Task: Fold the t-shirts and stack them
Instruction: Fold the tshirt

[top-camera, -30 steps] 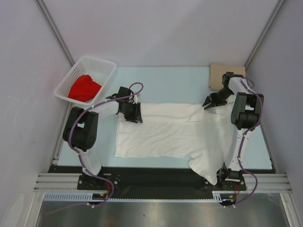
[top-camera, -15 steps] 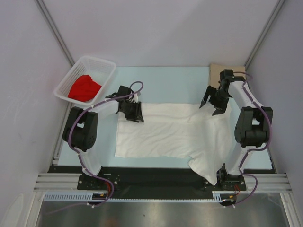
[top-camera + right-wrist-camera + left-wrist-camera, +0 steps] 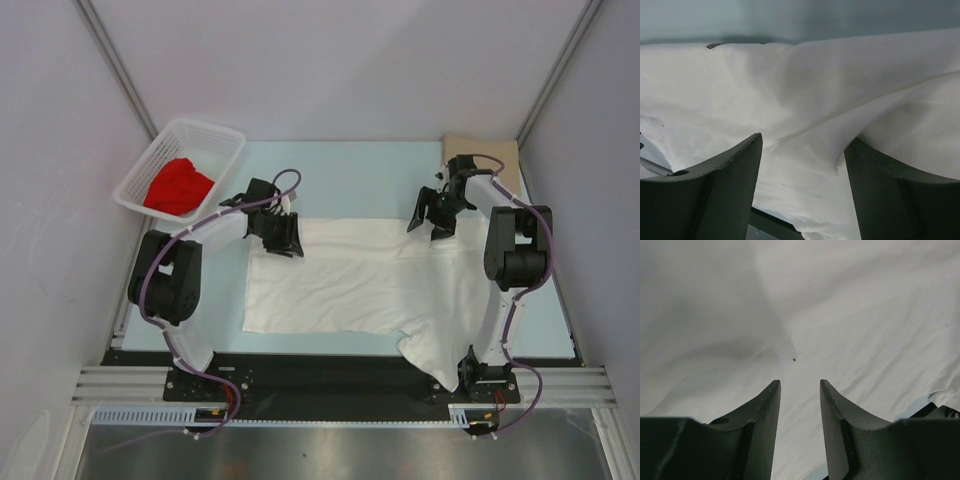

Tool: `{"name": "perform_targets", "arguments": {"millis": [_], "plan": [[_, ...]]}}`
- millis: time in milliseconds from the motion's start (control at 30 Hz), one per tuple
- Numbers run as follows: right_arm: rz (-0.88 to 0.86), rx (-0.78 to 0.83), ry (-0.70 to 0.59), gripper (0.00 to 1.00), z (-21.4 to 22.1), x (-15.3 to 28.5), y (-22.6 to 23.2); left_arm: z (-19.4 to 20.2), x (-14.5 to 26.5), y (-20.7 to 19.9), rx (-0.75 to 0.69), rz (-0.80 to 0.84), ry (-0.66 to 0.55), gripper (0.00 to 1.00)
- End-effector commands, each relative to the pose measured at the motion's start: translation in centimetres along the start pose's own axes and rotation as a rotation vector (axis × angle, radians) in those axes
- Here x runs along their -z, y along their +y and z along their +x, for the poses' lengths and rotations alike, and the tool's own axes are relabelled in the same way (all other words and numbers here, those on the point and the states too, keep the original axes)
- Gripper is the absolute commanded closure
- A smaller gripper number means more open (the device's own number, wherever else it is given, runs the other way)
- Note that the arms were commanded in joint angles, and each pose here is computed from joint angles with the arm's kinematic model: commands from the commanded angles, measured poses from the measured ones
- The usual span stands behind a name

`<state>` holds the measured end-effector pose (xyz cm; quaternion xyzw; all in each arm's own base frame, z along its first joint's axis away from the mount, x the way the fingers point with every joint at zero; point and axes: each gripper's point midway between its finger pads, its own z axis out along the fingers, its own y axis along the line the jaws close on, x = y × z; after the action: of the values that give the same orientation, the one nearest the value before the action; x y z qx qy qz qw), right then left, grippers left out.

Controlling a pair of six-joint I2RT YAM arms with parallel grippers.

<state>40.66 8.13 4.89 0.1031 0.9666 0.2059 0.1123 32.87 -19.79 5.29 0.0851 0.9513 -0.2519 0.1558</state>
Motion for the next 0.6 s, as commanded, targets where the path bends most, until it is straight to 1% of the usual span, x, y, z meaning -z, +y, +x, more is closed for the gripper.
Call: {"name": "perform_targets", "arguments": {"millis": [0,67,133,200,300,333,433,533,567], "plan": [[-0.07,0.062,-0.036,0.3,-1.2,0.2,2.7,-1.5,1.6,-1.3,-0.04,0.035,-0.057,0.57],[-0.106,0.044,-0.008,0.36,-0.3,0.3,3.6,-1.6,1.6,-1.3,-0.044,0.037,-0.058,0.57],[-0.138,0.005,-0.019,0.42,-0.2,0.9,4.6,-1.6,1.5,-1.2,-0.048,0.03,-0.058,0.57],[-0.156,-0.03,-0.007,0.44,0.4,1.1,4.9,-1.7,1.5,-1.1,-0.055,0.028,-0.057,0.57],[-0.135,-0.087,-0.002,0.41,0.5,1.7,4.9,-2.1,1.1,-1.1,-0.054,0.03,-0.057,0.57],[-0.119,-0.107,0.017,0.37,0.9,1.8,4.6,-2.2,0.8,-1.2,-0.05,0.038,-0.052,0.57],[-0.092,-0.152,0.042,0.36,1.6,2.0,3.7,-2.5,0.4,-2.6,-0.05,0.087,-0.051,0.57],[-0.064,-0.192,0.04,0.34,1.8,2.2,2.2,-2.9,-0.1,-5.0,-0.075,0.15,-0.061,0.56],[-0.051,-0.194,0.035,0.34,1.9,2.2,1.9,-2.8,-0.5,-6.4,-0.091,0.174,-0.055,0.56]]}}
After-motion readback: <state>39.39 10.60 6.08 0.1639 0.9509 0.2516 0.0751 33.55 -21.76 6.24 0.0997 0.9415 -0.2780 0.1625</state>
